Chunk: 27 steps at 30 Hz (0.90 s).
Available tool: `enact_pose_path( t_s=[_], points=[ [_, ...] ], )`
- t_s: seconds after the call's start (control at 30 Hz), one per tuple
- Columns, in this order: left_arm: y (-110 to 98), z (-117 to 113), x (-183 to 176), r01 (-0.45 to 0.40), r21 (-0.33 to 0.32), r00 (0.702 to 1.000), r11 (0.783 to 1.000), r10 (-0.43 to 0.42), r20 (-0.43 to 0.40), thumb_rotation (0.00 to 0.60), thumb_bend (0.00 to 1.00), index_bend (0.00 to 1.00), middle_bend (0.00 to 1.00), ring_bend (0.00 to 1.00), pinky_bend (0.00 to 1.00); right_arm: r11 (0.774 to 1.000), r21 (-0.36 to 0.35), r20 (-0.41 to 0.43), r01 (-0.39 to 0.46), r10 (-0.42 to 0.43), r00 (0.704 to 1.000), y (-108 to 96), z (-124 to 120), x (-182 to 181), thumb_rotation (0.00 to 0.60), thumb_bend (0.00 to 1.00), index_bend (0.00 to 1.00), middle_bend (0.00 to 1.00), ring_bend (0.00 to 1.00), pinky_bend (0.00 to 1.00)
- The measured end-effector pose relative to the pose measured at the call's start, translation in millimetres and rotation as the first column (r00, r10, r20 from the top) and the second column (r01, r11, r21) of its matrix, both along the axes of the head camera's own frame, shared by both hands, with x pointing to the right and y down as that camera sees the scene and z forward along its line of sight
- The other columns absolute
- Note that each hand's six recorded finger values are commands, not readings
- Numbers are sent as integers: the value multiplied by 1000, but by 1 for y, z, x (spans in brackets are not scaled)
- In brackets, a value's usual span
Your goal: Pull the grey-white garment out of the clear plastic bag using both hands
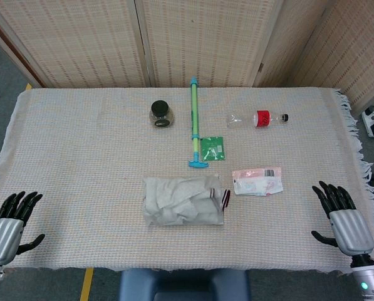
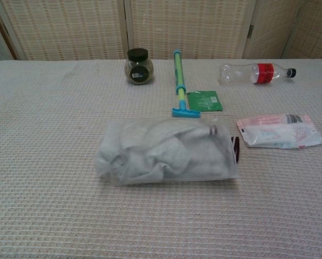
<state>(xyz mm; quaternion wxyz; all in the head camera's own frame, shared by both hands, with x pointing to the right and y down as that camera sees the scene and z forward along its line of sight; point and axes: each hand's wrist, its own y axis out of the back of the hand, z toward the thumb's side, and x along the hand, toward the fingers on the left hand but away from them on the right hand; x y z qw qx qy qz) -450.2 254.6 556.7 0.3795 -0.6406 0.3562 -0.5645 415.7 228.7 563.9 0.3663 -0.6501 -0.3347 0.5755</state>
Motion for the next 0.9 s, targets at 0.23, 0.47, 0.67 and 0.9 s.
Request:
enact_pose_path(
  t_s=[0.23,0.47,0.67,0.9],
  points=[
    [5,2,9,-39,-20,999,999,39,-28,600,220,139,166,52,188,1000,5,10,-1,1,1000,-1,-2,1,600,20,0,0,0,0],
    [19,7,42,-150,-4,969,989,146,-197,600,219,285,703,605,725,1000,2,9,8,-8,1000,4,-4,-1,600,19,0,0,0,0],
    [36,32,81,-225,26,912,974,220,-347,600,222,411,1000,978,997,1000,22,-2,-3,3,1000,4,-8,1,600,19,0,0,0,0],
    [38,59,127,-267,46,860,963,259,-440,600,240,440,1000,1000,1000,999,46,1,-18,18,1000,3,-11,3,600,20,0,0,0,0]
  ],
)
